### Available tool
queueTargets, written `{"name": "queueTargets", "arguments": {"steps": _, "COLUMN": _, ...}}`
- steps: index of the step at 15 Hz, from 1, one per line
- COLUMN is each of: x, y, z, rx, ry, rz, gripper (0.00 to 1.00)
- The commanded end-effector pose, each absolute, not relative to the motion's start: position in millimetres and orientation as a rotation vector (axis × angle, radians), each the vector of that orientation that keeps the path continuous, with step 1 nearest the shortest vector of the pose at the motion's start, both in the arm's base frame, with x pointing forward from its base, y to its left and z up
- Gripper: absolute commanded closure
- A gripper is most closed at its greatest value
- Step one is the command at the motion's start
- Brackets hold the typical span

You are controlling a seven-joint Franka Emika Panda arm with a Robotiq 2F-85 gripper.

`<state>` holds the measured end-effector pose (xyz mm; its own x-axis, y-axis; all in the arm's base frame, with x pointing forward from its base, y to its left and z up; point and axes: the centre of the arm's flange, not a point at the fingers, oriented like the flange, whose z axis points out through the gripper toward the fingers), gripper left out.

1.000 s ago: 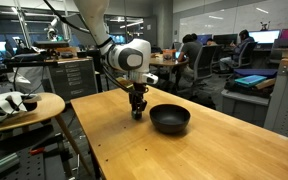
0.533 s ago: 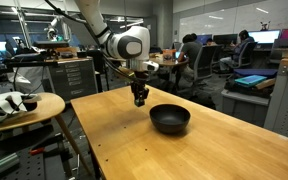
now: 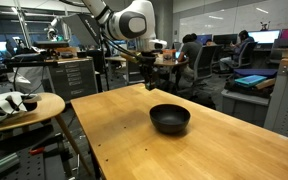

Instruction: Put the green cube in the bowl

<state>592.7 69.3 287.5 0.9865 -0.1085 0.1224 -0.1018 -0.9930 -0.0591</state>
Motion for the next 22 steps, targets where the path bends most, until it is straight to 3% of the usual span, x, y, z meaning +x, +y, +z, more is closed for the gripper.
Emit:
{"name": "queueTargets", "arguments": {"steps": 1, "x": 594.9, "y": 32.6, "z": 307.9, "rx": -3.087, "ry": 0.284, "rz": -0.266, "gripper": 0.83}}
{"name": "queueTargets", "arguments": {"steps": 9, "x": 611.8, "y": -42.2, "z": 261.1, "rx": -3.088, "ry": 0.47, "rz": -0.161, "gripper": 0.83}}
{"name": "queueTargets", "arguments": {"steps": 17, "x": 628.9, "y": -62.2, "z": 193.8, "rx": -3.049, "ry": 0.568, "rz": -0.072, "gripper": 0.83}}
{"name": "queueTargets", "arguments": {"steps": 18, "x": 631.0, "y": -63.1, "z": 192.5, "rx": -3.05, "ry": 0.569, "rz": -0.074, "gripper": 0.75}}
{"name": "queueTargets", "arguments": {"steps": 19, "x": 632.2, "y": -63.6, "z": 192.8, "rx": -3.05, "ry": 0.57, "rz": -0.078, "gripper": 0.33}}
{"name": "queueTargets", "arguments": {"steps": 20, "x": 631.8, "y": -63.4, "z": 194.4, "rx": -3.05, "ry": 0.569, "rz": -0.08, "gripper": 0.32}}
{"name": "queueTargets", "arguments": {"steps": 22, "x": 628.3, "y": -61.7, "z": 199.8, "rx": -3.049, "ry": 0.564, "rz": -0.086, "gripper": 0.19}}
